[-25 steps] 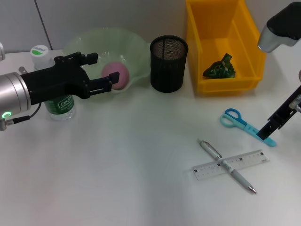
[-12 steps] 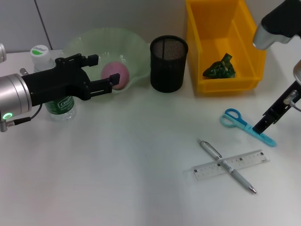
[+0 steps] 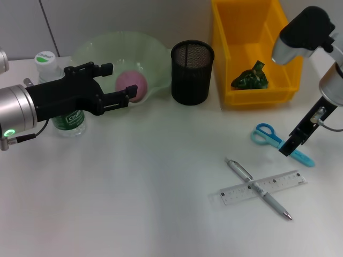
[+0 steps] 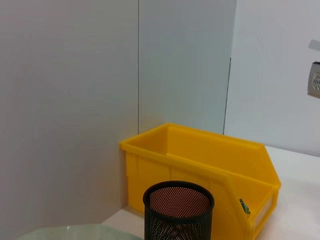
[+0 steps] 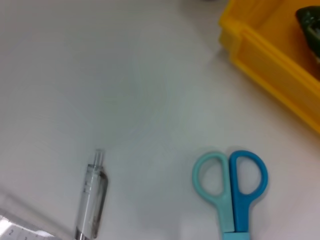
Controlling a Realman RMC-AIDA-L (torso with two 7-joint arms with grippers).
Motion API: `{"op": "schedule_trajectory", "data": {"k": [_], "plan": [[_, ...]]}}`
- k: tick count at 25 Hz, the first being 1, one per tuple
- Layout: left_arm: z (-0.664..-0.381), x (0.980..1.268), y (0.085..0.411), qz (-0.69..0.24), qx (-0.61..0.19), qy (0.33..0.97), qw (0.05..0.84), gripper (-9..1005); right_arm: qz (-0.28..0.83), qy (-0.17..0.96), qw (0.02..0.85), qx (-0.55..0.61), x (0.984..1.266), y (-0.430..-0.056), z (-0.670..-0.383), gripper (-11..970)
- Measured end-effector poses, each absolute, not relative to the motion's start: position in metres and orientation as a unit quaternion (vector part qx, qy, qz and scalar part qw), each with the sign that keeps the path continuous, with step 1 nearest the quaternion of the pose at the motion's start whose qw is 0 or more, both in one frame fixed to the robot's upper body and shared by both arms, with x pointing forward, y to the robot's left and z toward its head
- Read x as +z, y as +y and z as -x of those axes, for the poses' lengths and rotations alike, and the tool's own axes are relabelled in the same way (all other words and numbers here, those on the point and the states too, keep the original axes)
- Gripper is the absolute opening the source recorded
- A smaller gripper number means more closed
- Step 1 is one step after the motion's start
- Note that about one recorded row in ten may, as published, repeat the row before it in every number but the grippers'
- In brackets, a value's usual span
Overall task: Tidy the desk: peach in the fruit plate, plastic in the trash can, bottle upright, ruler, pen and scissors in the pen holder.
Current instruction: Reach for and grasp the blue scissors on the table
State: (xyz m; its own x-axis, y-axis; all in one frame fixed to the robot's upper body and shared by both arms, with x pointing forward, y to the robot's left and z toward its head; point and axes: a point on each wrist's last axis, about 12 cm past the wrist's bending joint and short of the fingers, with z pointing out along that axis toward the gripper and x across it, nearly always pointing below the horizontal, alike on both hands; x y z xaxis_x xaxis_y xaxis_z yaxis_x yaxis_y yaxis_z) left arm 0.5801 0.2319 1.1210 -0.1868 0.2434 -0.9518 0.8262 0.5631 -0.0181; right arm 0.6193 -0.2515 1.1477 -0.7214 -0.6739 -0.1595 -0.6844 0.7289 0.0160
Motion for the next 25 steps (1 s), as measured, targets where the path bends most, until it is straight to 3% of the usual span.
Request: {"op": "schedule_trajectory", "data": {"k": [25], "plan": [[-0.580, 1.120, 0.232, -0.376, -0.281, 0.717, 0.516, 802, 0.369, 0.926, 0.074, 0.027, 1.135, -0.249, -0.622, 640]]}}
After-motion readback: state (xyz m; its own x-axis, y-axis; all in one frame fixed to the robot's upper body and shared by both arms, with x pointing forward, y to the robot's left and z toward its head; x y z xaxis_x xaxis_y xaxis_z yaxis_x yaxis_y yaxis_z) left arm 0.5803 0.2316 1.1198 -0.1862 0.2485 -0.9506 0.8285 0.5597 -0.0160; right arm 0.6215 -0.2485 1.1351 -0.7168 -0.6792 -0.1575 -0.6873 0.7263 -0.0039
